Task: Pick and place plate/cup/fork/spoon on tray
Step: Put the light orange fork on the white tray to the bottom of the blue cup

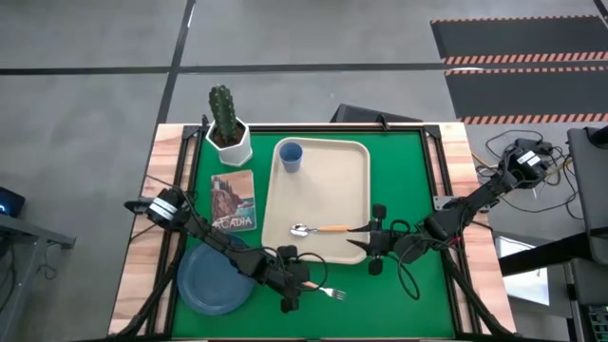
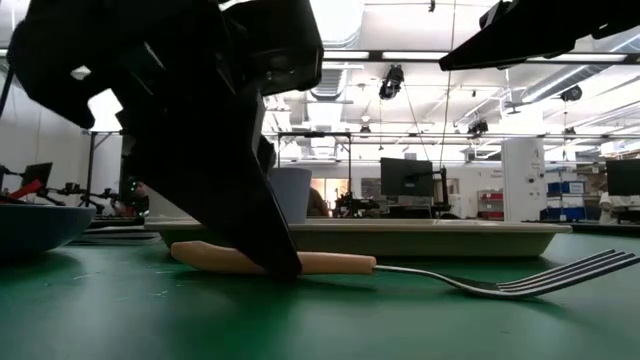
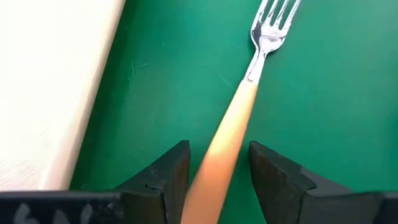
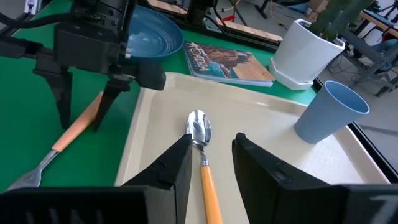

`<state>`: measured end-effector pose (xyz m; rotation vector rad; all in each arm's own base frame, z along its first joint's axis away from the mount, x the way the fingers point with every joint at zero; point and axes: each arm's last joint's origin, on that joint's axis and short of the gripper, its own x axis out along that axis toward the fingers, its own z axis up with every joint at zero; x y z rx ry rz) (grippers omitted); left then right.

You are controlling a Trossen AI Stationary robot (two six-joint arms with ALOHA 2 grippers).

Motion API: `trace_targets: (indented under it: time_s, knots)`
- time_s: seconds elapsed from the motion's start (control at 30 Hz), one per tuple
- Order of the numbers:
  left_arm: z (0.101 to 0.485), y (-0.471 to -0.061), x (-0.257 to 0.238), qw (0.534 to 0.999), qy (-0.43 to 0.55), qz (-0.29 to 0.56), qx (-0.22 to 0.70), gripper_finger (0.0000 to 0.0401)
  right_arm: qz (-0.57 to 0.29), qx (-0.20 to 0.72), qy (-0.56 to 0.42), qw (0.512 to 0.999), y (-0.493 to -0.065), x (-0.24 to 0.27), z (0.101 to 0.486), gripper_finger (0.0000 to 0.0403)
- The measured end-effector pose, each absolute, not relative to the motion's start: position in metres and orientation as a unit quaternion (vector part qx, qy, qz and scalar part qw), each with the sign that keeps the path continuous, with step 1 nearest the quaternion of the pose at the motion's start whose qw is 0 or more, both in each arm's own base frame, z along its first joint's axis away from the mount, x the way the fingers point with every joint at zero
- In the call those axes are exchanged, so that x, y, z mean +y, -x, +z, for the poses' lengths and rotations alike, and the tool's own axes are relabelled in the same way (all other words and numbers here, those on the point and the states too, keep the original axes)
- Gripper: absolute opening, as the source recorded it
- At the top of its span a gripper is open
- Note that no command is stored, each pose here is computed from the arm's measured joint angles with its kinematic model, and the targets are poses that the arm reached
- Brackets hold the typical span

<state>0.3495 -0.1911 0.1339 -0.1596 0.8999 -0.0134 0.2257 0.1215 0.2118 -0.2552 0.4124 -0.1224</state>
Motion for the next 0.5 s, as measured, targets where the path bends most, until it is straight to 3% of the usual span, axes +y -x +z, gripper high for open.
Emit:
trace_targets:
  time_s: [0.33,0.5]
  knots:
    - [0.1321,-0.3476,-0.1909,0.893,0.08,-0.015,0.443,0.0042,-0.06,0.205,0.135,0.968,-0.2258,0.1213,0.2118,0.0103]
    - [0.136,-0.3453,-0.1939,0.889,0.086,-0.034,0.449,0.004,-0.06,0.205,0.143,0.966,-0.226,0.1208,0.2117,0.0103]
